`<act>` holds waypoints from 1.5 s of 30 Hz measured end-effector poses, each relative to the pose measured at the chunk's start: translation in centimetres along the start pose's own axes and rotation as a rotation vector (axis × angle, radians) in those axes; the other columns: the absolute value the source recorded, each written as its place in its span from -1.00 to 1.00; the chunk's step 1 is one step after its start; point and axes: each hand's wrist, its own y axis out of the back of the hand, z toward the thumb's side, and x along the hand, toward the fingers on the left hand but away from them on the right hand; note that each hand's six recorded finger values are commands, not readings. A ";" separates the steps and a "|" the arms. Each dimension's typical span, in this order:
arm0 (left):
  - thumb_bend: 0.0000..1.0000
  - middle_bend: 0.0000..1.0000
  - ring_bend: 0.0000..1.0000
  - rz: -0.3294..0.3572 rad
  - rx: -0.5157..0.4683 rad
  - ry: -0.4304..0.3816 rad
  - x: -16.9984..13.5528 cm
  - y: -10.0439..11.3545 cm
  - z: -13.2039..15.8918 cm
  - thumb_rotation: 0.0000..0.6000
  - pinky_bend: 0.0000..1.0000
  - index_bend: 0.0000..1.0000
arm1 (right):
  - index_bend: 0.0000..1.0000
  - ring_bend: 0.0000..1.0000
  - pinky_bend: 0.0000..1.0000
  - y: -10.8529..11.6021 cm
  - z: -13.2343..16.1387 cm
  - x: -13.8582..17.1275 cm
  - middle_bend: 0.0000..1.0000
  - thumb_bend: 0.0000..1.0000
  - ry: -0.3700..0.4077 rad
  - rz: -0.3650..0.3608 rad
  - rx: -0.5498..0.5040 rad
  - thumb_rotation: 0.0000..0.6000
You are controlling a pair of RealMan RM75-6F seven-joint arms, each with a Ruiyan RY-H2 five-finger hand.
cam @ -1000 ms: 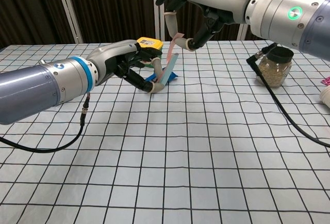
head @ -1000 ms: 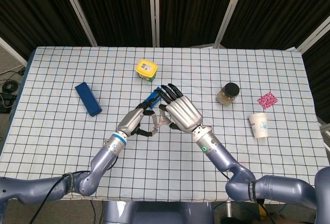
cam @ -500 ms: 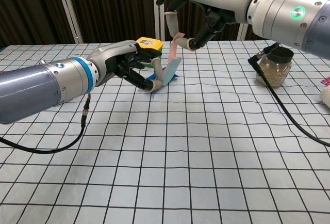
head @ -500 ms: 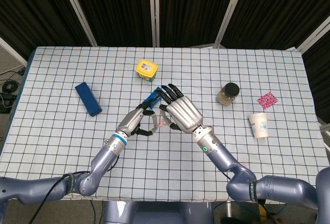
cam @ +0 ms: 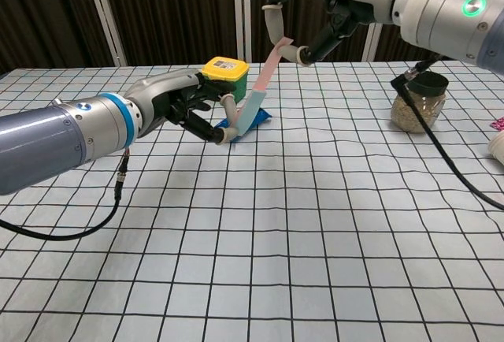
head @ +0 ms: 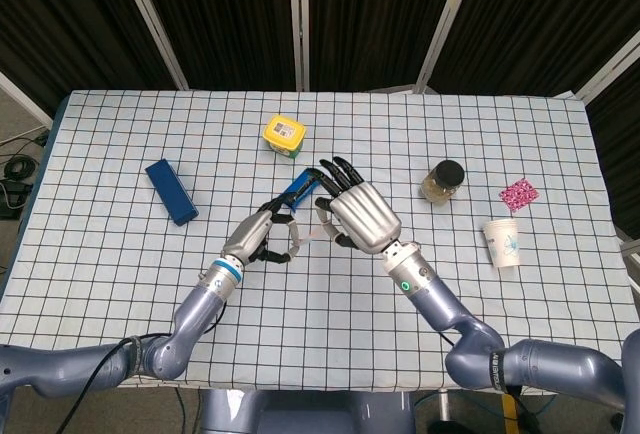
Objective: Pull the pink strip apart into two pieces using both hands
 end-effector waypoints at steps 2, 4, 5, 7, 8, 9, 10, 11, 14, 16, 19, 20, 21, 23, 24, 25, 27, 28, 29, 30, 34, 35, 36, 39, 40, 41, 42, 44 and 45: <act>-0.03 -1.00 -1.00 0.004 0.003 0.007 -0.1 0.2 -0.4 1.00 -1.00 0.57 | 0.50 -1.00 -1.00 0.3 -0.5 0.2 -0.79 -0.19 -0.008 -0.006 0.007 1.00; -0.03 -1.00 -1.00 0.010 0.013 0.021 -0.3 0.6 -1.2 1.00 -1.00 0.57 | 0.50 -1.00 -1.00 0.7 -1.2 0.4 -0.79 -0.19 -0.020 -0.012 0.012 1.00; -0.03 -1.00 -1.00 0.013 0.016 0.027 -0.3 0.7 -1.6 1.00 -1.00 0.57 | 0.50 -1.00 -1.00 1.0 -1.7 0.6 -0.79 -0.20 -0.029 -0.016 0.017 1.00; -0.03 -1.00 -1.00 0.018 0.028 0.038 -0.6 1.0 -2.4 1.00 -1.00 0.57 | 0.50 -1.00 -1.00 1.4 -2.6 0.9 -0.79 -0.20 -0.042 -0.023 0.028 1.00; -0.03 -1.00 -1.00 0.022 0.034 0.045 -0.7 1.3 -2.8 1.00 -1.00 0.57 | 0.50 -1.00 -1.00 1.7 -3.2 1.2 -0.79 -0.20 -0.053 -0.026 0.034 1.00; -0.03 -1.00 -1.00 0.029 0.043 0.056 -0.9 1.6 -3.5 1.00 -1.00 0.57 | 0.50 -1.00 -1.00 1.8 -3.7 1.4 -0.79 -0.19 -0.063 -0.028 0.037 1.00; -0.03 -1.00 -1.00 0.035 0.051 0.066 -1.0 1.9 -4.1 1.00 -1.00 0.57 | 0.50 -1.00 -1.00 1.9 -4.2 1.7 -0.79 -0.19 -0.074 -0.028 0.040 1.00; -0.03 -1.00 -1.00 0.042 0.060 0.074 -1.2 2.2 -4.6 1.00 -1.00 0.57 | 0.50 -1.00 -1.00 2.0 -5.0 2.2 -0.79 -0.19 -0.090 -0.025 0.044 1.00; -0.03 -1.00 -1.00 0.058 0.089 0.091 -1.9 3.1 -6.1 1.00 -1.00 0.57 | 0.50 -1.00 -1.00 1.4 -6.7 3.4 -0.79 -0.19 -0.123 -0.003 0.051 1.00; -0.03 -1.00 -1.00 0.066 0.109 0.099 -2.4 3.6 -7.0 1.00 -1.00 0.55 | 0.50 -1.00 -1.00 1.1 -7.6 4.0 -0.79 -0.20 -0.138 0.010 0.051 1.00; -0.27 -1.00 -1.00 0.080 0.123 0.116 -3.2 4.3 -8.2 1.00 -1.00 0.24 | 0.47 -1.00 -1.00 0.2 -9.0 5.0 -0.80 -0.20 -0.163 0.033 0.038 1.00; -0.44 -1.00 -1.00 0.080 0.121 0.117 -3.3 4.4 -8.4 1.00 -1.00 0.00 | 0.39 -1.00 -1.00 -0.2 -9.5 5.4 -0.80 -0.21 -0.171 0.044 0.030 1.00; -0.72 -1.00 -1.00 0.079 0.115 0.117 -3.4 4.4 -8.5 1.00 -1.00 -0.44 | 0.16 -1.00 -1.00 -0.5 -9.9 5.7 -0.84 -0.29 -0.176 0.054 0.028 1.00; -0.99 -1.00 -1.00 0.076 0.103 0.113 -3.7 4.5 -8.7 1.00 -1.00 -0.96 | -0.45 -1.00 -1.00 -1.5 -10.7 6.5 -0.93 -0.65 -0.183 0.088 0.037 1.00; -1.00 -1.00 -1.00 0.074 0.098 0.109 -3.8 4.6 -8.8 1.00 -1.00 -1.00 | -0.76 -1.00 -1.00 -1.8 -11.0 6.7 -0.98 -0.87 -0.184 0.103 0.040 1.00; -1.00 -1.00 -1.00 0.073 0.098 0.104 -3.9 4.7 -8.8 1.00 -1.00 -1.00 | -0.89 -1.00 -1.00 -2.1 -11.1 7.0 -1.00 -0.96 -0.187 0.118 0.041 1.00; -1.00 -1.00 -1.00 0.076 0.101 0.088 -4.2 5.0 -8.7 1.00 -1.00 -1.00 | -1.00 -1.00 -1.00 -2.4 -11.5 7.5 -1.00 -1.00 -0.202 0.142 0.044 1.00; -1.00 -1.00 -1.00 0.079 0.106 0.081 -4.3 5.2 -8.7 1.00 -1.00 -1.00 | -1.00 -1.00 -1.00 -2.4 -11.6 7.7 -1.00 -1.00 -0.207 0.147 0.047 1.00; -1.00 -1.00 -1.00 0.084 0.112 0.074 -4.5 5.4 -8.6 1.00 -1.00 -1.00 | -1.00 -1.00 -1.00 -2.2 -11.7 8.0 -1.00 -1.00 -0.211 0.149 0.050 1.00; -1.00 -1.00 -1.00 0.092 0.122 0.065 -4.7 5.8 -8.6 1.00 -1.00 -1.00 | -1.00 -1.00 -1.00 -2.1 -11.8 8.2 -1.00 -1.00 -0.213 0.148 0.054 1.00; -1.00 -1.00 -1.00 0.125 0.154 0.040 -5.6 7.1 -8.2 1.00 -1.00 -1.00 | -1.00 -1.00 -1.00 -1.1 -12.1 9.4 -1.00 -1.00 -0.218 0.128 0.076 1.00; -1.00 -1.00 -1.00 0.135 0.161 0.033 -5.8 7.4 -8.1 1.00 -1.00 -1.00 | -1.00 -1.00 -1.00 -0.6 -12.2 9.8 -1.00 -1.00 -0.217 0.119 0.091 1.00; -1.00 -1.00 -1.00 0.150 0.170 0.026 -6.2 7.9 -8.0 1.00 -1.00 -1.00 | -1.00 -1.00 -1.00 -0.3 -12.4 10.2 -1.00 -1.00 -0.216 0.112 0.104 1.00; -1.00 -1.00 -1.00 0.209 0.214 0.010 -7.3 9.7 -8.0 1.00 -1.00 -1.00 | -1.00 -1.00 -1.00 1.0 -12.9 11.7 -1.00 -1.00 -0.221 0.075 0.150 1.00; -1.00 -1.00 -1.00 0.231 0.237 0.007 -7.9 10.4 -8.1 1.00 -1.00 -1.00 | -1.00 -1.00 -1.00 1.5 -13.2 12.3 -1.00 -1.00 -0.227 0.060 0.164 1.00; -1.00 -1.00 -1.00 0.257 0.266 0.008 -8.5 11.1 -8.3 1.00 -1.00 -1.00 | -1.00 -1.00 -1.00 2.2 -13.8 13.4 -1.00 -1.00 -0.243 0.036 0.181 1.00; -1.00 -1.00 -1.00 0.294 0.308 0.012 -9.7 12.2 -8.7 1.00 -1.00 -1.00 | -1.00 -1.00 -1.00 2.7 -14.3 14.3 -1.00 -1.00 -0.261 0.016 0.191 1.00; -1.00 -1.00 -1.00 0.358 0.360 0.022 -11.8 13.7 -9.3 1.00 -1.00 -1.00 | -1.00 -1.00 -1.00 4.1 -15.5 17.0 -1.00 -1.00 -0.308 -0.032 0.217 1.00; -1.00 -1.00 -1.00 0.402 0.387 0.032 -13.5 14.7 -9.7 1.00 -1.00 -1.00 | -1.00 -1.00 -1.00 4.6 -16.0 18.3 -1.00 -1.00 -0.329 -0.050 0.229 1.00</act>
